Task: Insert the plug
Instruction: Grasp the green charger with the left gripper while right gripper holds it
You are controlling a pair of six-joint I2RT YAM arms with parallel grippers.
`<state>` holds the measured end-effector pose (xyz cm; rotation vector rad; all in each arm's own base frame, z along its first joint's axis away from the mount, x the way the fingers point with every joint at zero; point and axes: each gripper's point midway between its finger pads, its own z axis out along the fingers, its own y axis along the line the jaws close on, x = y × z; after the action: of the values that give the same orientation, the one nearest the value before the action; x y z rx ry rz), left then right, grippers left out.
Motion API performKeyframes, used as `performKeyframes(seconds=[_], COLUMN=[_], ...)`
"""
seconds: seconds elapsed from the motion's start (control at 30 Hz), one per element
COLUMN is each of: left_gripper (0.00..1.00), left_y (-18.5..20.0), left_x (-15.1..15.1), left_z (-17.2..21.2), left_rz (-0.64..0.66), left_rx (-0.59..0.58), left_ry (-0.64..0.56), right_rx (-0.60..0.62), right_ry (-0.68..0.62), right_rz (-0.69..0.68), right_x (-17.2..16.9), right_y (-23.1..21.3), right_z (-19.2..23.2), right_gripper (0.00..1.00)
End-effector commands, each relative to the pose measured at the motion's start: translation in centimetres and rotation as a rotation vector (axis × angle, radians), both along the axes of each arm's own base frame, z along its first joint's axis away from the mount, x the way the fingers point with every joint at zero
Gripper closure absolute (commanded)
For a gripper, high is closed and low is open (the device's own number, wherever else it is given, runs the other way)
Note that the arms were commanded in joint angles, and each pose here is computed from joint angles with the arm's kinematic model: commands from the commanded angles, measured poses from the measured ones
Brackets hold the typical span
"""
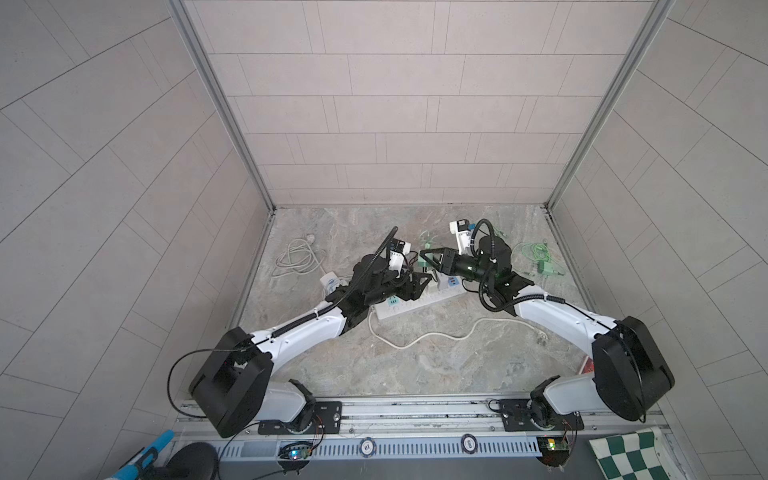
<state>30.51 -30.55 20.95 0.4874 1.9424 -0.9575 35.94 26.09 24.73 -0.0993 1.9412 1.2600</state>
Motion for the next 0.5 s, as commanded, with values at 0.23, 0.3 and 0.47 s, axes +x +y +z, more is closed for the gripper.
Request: performKeyframes(seconds=[0.23,0.3,0.47], left_gripper=[0.24,0.25,0.29], left_y=[-0.6,-0.9,-0.9], left_x=[1.2,1.0,1.6], left_z=[2.8,3.3,3.5], left_rz=[0.014,0.003,0.025], left_rx=[-0.030,-0.063,-0.066], left_ry=[-0.092,-0.096,-0.096], right_rx=[0.037,0.033,0.034], right_ry=[-0.044,-0.043,-0.043], right_rz=[0.025,0.023,0.032], right_x=[-1.2,-1.2,-1.4], right_y=[0.3,0.2,0.6], right_z=[2.0,1.8,1.7], right_gripper=[0.86,0.86,0.87])
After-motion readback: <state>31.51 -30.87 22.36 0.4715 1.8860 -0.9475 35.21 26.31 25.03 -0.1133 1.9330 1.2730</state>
